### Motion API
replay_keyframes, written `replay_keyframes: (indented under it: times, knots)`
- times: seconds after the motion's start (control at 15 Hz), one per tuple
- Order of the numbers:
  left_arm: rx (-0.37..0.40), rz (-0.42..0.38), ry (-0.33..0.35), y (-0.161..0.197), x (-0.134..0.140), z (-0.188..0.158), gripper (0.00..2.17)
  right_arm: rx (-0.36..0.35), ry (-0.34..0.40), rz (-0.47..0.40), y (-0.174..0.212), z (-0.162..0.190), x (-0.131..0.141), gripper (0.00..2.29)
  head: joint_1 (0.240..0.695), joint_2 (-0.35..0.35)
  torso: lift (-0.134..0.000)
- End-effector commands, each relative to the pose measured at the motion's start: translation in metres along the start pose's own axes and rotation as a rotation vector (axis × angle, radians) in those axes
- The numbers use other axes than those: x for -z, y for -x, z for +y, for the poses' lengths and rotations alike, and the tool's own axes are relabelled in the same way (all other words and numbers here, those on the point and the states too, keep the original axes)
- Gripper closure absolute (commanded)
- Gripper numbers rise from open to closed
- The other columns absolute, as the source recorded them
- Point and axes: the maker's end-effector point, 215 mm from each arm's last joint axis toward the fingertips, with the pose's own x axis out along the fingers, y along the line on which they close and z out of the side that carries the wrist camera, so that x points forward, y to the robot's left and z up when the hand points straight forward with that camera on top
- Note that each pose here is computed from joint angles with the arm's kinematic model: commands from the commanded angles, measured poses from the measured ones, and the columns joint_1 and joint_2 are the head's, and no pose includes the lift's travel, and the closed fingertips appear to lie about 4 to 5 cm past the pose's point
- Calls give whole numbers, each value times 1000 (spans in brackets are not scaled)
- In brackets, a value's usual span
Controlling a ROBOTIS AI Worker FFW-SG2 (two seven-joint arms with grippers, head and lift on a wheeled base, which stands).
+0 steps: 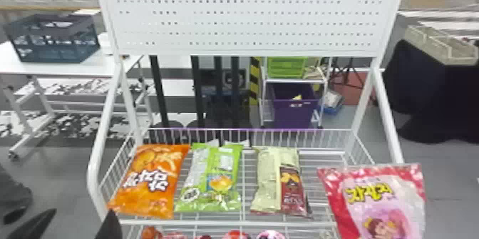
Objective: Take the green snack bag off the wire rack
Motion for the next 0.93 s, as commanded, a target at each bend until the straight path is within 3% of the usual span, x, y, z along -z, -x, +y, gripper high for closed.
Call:
replay_keyframes:
  times: [0.0,0.73,0.87]
  knots:
    - [-1,-4,-1,-1,-1,0,137,1,0,0,0,0,0,2233,499,0,0]
    - [0,-4,0,-6,2,0,137,3,-4,-6,-3,-2,0,2229,499,0,0]
    - [46,3,20,-19,18,-24,137,1,-6,-9,-4,-1,0,2229,499,0,0]
